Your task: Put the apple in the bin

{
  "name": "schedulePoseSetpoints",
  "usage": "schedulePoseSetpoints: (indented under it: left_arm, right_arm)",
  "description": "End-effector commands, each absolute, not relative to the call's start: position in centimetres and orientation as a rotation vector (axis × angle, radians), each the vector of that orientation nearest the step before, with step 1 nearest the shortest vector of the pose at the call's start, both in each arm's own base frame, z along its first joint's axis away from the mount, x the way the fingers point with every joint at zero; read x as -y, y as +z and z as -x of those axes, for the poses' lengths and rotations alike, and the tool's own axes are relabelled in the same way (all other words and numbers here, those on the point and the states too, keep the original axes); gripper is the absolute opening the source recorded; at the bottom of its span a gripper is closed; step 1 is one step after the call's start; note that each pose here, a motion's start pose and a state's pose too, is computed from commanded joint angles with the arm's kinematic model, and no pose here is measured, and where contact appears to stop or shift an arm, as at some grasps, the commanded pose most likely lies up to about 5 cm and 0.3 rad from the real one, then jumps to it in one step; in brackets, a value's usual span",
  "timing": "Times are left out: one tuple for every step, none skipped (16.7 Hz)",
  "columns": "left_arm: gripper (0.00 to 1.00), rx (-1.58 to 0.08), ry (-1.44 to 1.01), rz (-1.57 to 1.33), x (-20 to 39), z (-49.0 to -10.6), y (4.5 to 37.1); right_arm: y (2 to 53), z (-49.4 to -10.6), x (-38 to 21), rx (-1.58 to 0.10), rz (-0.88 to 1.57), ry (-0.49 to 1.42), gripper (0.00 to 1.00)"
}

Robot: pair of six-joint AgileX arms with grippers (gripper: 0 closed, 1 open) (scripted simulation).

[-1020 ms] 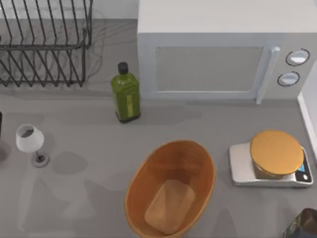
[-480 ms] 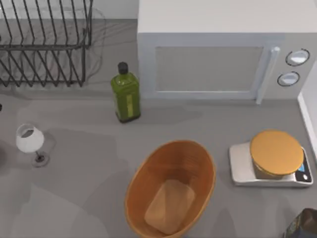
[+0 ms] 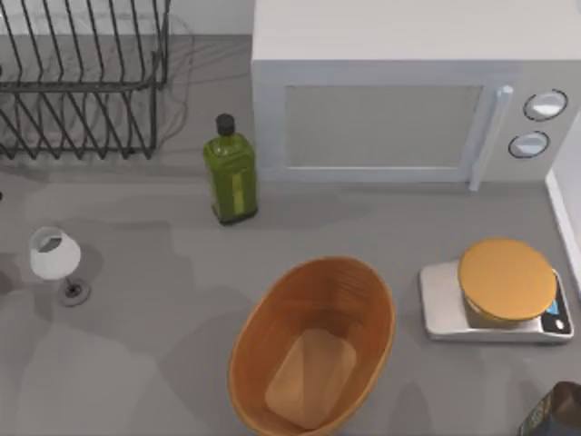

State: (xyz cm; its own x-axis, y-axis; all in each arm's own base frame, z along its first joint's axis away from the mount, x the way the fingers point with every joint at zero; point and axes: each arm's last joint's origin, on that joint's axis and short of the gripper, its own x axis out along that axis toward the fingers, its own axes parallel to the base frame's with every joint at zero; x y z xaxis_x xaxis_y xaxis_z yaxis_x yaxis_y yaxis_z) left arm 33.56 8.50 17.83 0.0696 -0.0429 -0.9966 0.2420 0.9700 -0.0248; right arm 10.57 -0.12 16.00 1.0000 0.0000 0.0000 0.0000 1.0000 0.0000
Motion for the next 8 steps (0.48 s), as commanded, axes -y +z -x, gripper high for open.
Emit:
schedulePoseSetpoints:
  left_arm:
    - [1.0,-1.488,-0.216,-0.163,-8.5,-33.6,17.8]
    - [1.0,-1.486,-0.218,-0.167,-8.3,-33.6,17.9]
    - [1.0,-1.485,-0.217,-0.166,-8.3,-33.6,17.8]
    - [1.0,-1.483,-0.214,-0.164,-8.3,-33.9,17.4]
    - [1.0,-1.479,-0.21,-0.163,-8.2,-34.5,16.8]
    - [1.0,-1.478,-0.207,-0.162,-8.2,-35.1,15.8]
    - [1.0,-1.476,-0.206,-0.163,-8.3,-35.5,14.5]
    - [1.0,-1.469,-0.206,-0.167,-8.4,-35.8,13.4]
  right_arm:
    - [16.0,-10.6,0.1,0.0,0.0,0.0,1.0]
    - [16.0,-10.6,0.1,0.0,0.0,0.0,1.0]
    - [16.0,-10.6,0.1,0.0,0.0,0.0,1.0]
    - [16.0,-10.6,0.1,0.0,0.0,0.0,1.0]
    - [16.0,-10.6,0.1,0.0,0.0,0.0,1.0]
    - [16.0,-10.6,0.1,0.0,0.0,0.0,1.0]
    - [16.0,-10.6,0.1,0.0,0.0,0.0,1.0]
    - [16.0,-10.6,0.1,0.0,0.0,0.0,1.0]
